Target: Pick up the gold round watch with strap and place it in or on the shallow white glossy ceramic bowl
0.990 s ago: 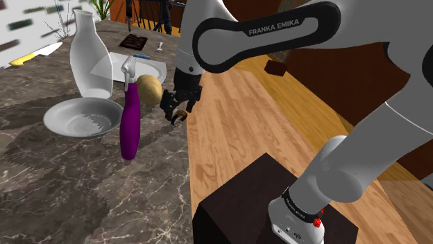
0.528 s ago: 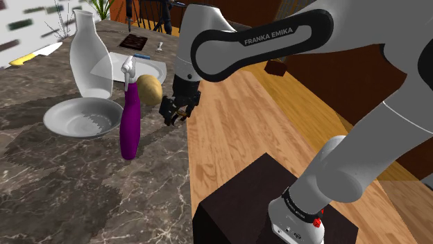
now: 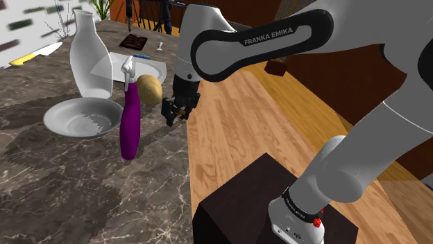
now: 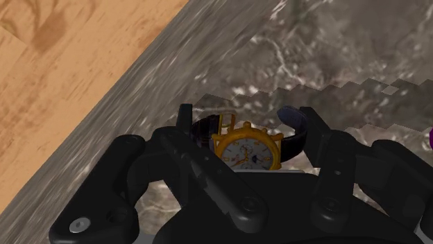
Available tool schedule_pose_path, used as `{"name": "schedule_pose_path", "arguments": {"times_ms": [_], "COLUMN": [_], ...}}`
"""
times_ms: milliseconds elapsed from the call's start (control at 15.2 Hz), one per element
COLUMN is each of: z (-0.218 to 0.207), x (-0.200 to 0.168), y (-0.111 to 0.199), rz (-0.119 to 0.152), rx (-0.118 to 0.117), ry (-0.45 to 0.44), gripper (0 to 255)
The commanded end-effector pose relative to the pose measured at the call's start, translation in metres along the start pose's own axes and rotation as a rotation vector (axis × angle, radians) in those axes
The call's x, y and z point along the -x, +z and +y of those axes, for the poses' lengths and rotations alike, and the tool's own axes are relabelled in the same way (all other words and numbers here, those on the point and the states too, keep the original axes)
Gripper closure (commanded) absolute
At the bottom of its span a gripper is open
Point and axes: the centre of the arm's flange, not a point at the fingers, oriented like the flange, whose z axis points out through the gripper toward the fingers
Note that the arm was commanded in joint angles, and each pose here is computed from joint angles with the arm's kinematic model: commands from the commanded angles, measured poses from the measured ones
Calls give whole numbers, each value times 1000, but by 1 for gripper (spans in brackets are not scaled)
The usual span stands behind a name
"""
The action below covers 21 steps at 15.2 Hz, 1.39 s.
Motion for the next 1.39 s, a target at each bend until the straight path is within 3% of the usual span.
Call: {"name": "schedule_pose_path", "arguments": {"times_ms": [0,264,1320], "z": [0,0,-4], "x": [0,0,-2], "y": [0,0,-84], "rz": [0,0,0], "rx": [0,0,0], "ry": [0,0,0], "gripper": [255,255,255]}}
